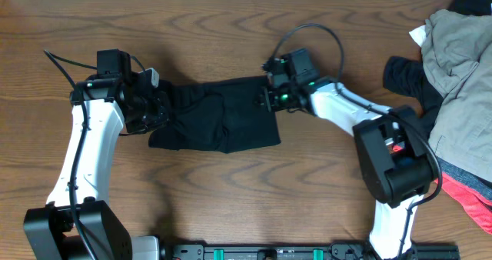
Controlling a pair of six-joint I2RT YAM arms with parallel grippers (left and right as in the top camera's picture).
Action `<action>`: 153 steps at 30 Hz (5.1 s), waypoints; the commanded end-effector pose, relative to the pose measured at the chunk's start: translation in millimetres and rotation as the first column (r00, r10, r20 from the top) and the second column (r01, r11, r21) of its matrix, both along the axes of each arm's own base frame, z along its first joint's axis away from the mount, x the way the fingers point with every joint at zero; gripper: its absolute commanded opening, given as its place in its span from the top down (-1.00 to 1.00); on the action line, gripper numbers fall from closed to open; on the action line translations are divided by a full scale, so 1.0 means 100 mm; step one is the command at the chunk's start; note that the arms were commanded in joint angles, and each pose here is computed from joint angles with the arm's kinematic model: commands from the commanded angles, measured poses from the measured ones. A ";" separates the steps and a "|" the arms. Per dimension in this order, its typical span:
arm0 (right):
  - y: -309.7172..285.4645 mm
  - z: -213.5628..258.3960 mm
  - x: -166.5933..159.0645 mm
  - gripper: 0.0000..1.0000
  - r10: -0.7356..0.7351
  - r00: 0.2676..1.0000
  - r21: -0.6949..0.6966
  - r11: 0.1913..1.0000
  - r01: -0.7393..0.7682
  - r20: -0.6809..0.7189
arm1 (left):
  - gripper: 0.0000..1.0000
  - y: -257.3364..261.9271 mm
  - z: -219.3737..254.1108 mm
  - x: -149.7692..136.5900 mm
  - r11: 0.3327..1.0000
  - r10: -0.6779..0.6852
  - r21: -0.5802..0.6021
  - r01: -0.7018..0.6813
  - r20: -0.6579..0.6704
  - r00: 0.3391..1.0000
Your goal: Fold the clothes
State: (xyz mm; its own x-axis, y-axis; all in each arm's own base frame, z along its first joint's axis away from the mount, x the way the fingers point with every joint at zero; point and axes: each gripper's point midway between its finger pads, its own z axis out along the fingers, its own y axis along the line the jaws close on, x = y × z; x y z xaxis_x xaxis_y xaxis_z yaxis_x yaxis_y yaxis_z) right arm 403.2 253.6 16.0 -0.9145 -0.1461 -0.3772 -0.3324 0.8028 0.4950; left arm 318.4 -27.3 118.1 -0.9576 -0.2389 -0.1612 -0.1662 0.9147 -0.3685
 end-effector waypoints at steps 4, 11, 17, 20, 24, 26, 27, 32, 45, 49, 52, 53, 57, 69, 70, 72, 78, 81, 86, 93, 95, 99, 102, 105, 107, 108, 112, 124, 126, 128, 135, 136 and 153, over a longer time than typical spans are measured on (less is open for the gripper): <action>-0.33 -0.15 -0.02 0.37 -0.010 1.000 -0.125 0.992 0.007 -0.027 | 0.88 0.04 0.18 0.15 1.000 0.009 0.015 -0.011 0.079 0.997; -0.39 -0.26 -0.23 0.40 0.016 0.996 -0.207 0.978 -0.034 -0.086 | 0.88 0.03 0.28 0.30 0.994 0.106 -0.023 -0.104 0.108 0.988; -0.15 -0.26 -0.39 0.39 0.082 0.993 -0.210 0.973 -0.100 -0.090 | 0.88 -0.23 0.31 0.34 0.997 0.063 -0.041 -0.059 0.127 0.990; -0.06 -0.27 -0.46 0.38 0.110 0.990 -0.220 0.967 -0.127 -0.090 | 0.88 -0.42 0.33 0.37 0.999 0.009 -0.035 -0.004 0.156 0.988; -0.04 -0.30 -0.51 0.43 0.098 0.991 -0.264 0.957 -0.119 -0.091 | 0.88 -0.63 0.33 0.34 0.998 -0.053 -0.018 0.056 0.168 0.984; -0.04 -0.30 -0.52 0.42 0.087 0.991 -0.262 0.959 -0.110 -0.098 | 0.88 -0.72 0.32 0.32 0.997 -0.080 -0.010 0.083 0.167 0.983; -0.05 -0.30 -0.51 0.42 0.074 0.992 -0.261 0.960 -0.099 -0.102 | 0.88 -0.77 0.32 0.30 0.995 -0.094 -0.007 0.096 0.167 0.981; -0.09 -0.31 -0.53 0.40 0.067 0.990 -0.264 0.960 -0.097 -0.120 | 0.88 -1.00 0.33 0.24 0.987 -0.158 -0.005 0.161 0.175 0.972; -0.49 -0.28 -0.53 0.44 -0.111 0.981 -0.385 0.922 0.043 -0.157 | 0.87 -1.29 0.32 0.23 0.969 -0.248 0.079 0.236 0.217 0.944; -0.76 -0.10 -0.42 0.39 -0.172 0.980 -0.433 0.894 0.112 -0.101 | 0.87 -1.44 0.33 0.25 0.961 -0.278 0.076 0.267 0.244 0.929; -0.88 0.05 -0.36 0.38 -0.188 0.979 -0.426 0.894 0.138 -0.077 | 0.86 -1.56 0.31 0.26 0.953 -0.303 0.076 0.293 0.259 0.917; -0.92 0.09 -0.35 0.37 -0.197 0.978 -0.423 0.894 0.149 -0.072 | 0.87 -1.60 0.29 0.26 0.950 -0.312 0.076 0.303 0.258 0.914; -1.07 0.23 -0.32 0.37 -0.232 0.971 -0.418 0.889 0.186 -0.062 | 0.87 -1.74 0.13 0.22 0.938 -0.347 0.078 0.339 0.225 0.910; -1.22 0.31 -0.33 0.37 -0.268 0.961 -0.422 0.881 0.215 -0.070 | 0.14 -2.42 -0.26 -0.12 0.857 -0.514 0.065 0.511 0.161 0.843; -1.22 0.31 -0.33 0.37 -0.268 0.961 -0.422 0.881 0.215 -0.070 | 0.07 -2.48 -0.25 -0.17 0.848 -0.528 0.058 0.526 0.165 0.833; -1.22 0.30 -0.33 0.37 -0.268 0.961 -0.422 0.881 0.215 -0.070 | -0.12 -2.59 -0.21 -0.26 0.822 -0.565 0.035 0.568 0.175 0.807; -1.24 0.31 -0.32 0.37 -0.237 0.970 -0.427 0.884 0.190 -0.061 | -0.16 -2.41 0.07 -0.18 0.835 -0.545 0.073 0.545 0.237 0.804; -1.16 0.35 -0.32 0.37 -0.143 0.988 -0.399 0.910 0.109 -0.056 | -0.16 -2.00 0.27 0.04 0.888 -0.459 0.171 0.426 0.278 0.844; -0.78 0.53 -0.25 0.30 0.027 1.000 -0.233 0.972 -0.030 -0.016 | -0.16 -1.38 0.44 0.35 0.937 -0.315 0.255 0.238 0.324 0.892; -0.51 0.69 -0.09 0.26 0.073 0.994 -0.134 0.989 -0.061 0.082 | -0.16 -1.27 0.14 0.31 0.960 -0.260 0.162 0.229 0.202 0.944; -0.43 0.73 -0.06 0.25 0.094 0.989 -0.118 0.990 -0.080 0.118 | -0.16 -1.36 0.05 0.23 0.958 -0.279 0.114 0.263 0.163 0.946; -0.29 0.77 -0.05 0.27 0.126 0.980 -0.117 0.987 -0.109 0.157 | -0.16 -1.37 -0.16 0.15 0.958 -0.276 0.108 0.267 0.079 0.958; -0.26 0.77 -0.05 0.28 0.131 0.977 -0.126 0.986 -0.110 0.168 | -0.17 -1.36 -0.30 0.13 0.957 -0.274 0.111 0.269 0.036 0.961; -0.26 0.76 -0.07 0.28 0.134 0.978 -0.128 0.985 -0.115 0.157 | -0.16 -1.36 -0.45 0.11 0.957 -0.269 0.109 0.269 -0.014 0.963; -0.26 0.74 -0.10 0.28 0.137 0.980 -0.131 0.984 -0.119 0.144 | -0.16 -1.43 -0.50 0.04 0.957 -0.280 0.064 0.283 -0.047 0.959; -0.26 0.74 -0.12 0.28 0.138 0.981 -0.133 0.984 -0.120 0.137 | -0.16 -1.47 -0.52 0.01 0.956 -0.288 0.035 0.291 -0.062 0.956; -0.27 0.71 -0.17 0.29 0.141 0.984 -0.138 0.983 -0.125 0.112 | -0.16 -1.59 -0.58 -0.11 0.950 -0.312 -0.059 0.307 -0.118 0.943; -0.35 0.59 -0.45 0.24 0.182 0.983 -0.166 0.970 -0.179 -0.001 | -0.16 -1.51 -0.57 -0.67 0.950 -0.312 -0.119 0.288 -0.355 0.881; -0.31 0.61 -0.50 0.25 0.217 0.976 -0.140 0.966 -0.216 -0.008 | -0.17 -1.50 -0.56 -0.62 0.948 -0.317 -0.120 0.293 -0.333 0.888; -0.16 0.66 -0.67 0.23 0.348 0.938 -0.073 0.935 -0.347 0.004 | -0.16 -1.49 -0.52 -0.51 0.943 -0.331 -0.123 0.308 -0.284 0.900; -0.18 0.48 -1.00 0.16 0.542 0.840 -0.271 0.804 -0.529 -0.033 | -0.21 -1.05 -0.33 0.18 0.978 -0.205 0.035 0.206 -0.025 0.978; -0.13 0.47 -1.03 0.14 0.576 0.817 -0.286 0.779 -0.557 -0.024 | -0.21 -0.98 -0.29 0.30 0.981 -0.189 0.038 0.188 0.021 0.982; 0.58 0.49 -1.14 -0.03 0.749 0.647 -0.580 0.592 -0.560 0.141 | -0.11 -0.92 -0.17 1.22 0.978 -0.193 -0.003 0.209 0.371 0.908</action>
State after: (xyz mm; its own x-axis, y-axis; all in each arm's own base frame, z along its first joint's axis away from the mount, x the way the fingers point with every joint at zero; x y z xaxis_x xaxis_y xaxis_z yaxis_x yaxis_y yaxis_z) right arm 284.4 304.1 52.1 -0.3586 -0.8750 -0.3253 -0.9184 0.3930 -0.0446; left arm 437.8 -117.2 121.3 -0.8419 -0.0895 -0.5321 0.1606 0.8999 -0.4054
